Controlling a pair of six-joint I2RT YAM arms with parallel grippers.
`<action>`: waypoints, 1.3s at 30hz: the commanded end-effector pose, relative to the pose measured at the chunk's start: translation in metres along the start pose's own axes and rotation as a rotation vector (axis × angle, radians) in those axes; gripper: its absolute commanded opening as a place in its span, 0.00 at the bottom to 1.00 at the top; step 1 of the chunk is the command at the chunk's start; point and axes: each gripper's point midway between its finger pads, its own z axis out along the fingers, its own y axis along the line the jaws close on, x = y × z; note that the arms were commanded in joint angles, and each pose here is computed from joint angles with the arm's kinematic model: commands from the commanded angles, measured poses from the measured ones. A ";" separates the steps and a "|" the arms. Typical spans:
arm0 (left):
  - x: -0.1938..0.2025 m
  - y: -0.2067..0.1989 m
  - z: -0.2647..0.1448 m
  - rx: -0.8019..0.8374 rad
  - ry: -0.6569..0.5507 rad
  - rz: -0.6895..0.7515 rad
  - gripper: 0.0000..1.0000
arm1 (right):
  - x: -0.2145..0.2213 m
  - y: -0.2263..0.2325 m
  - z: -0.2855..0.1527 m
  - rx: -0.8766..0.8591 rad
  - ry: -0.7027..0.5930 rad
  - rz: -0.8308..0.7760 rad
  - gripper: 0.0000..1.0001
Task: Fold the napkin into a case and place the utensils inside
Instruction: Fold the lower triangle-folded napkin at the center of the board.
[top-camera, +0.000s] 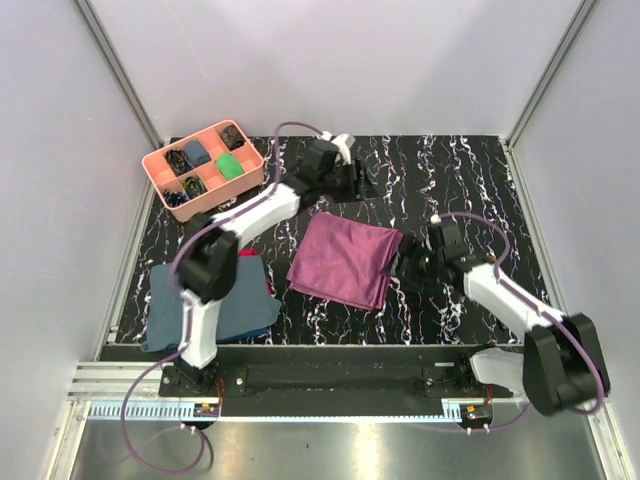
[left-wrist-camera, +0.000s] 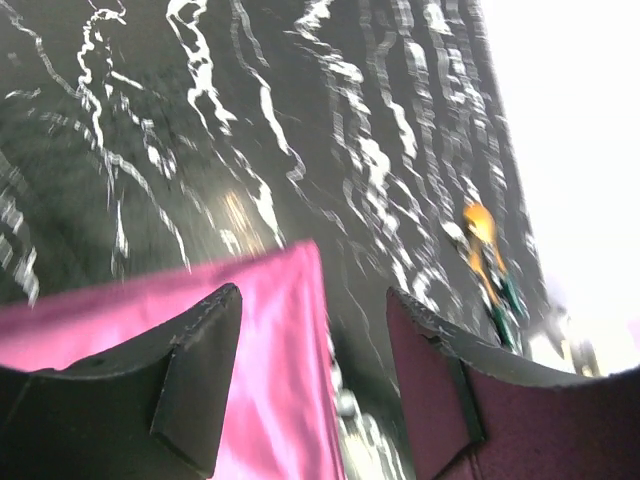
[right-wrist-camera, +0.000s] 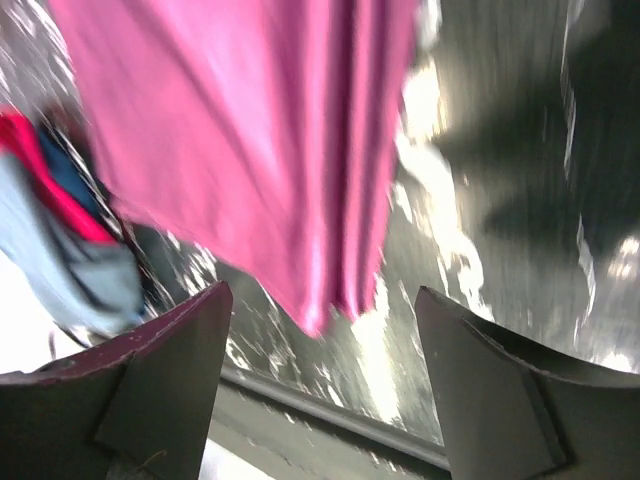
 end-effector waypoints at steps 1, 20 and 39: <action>-0.007 -0.047 -0.088 0.069 -0.064 0.097 0.59 | -0.070 0.011 0.002 0.039 -0.105 -0.050 0.84; 0.191 -0.042 -0.055 -0.168 0.200 0.276 0.56 | -0.158 0.005 0.074 0.047 -0.037 -0.118 0.45; 0.225 -0.039 -0.034 -0.198 0.286 0.262 0.54 | -0.167 0.006 0.095 0.018 -0.010 -0.100 0.44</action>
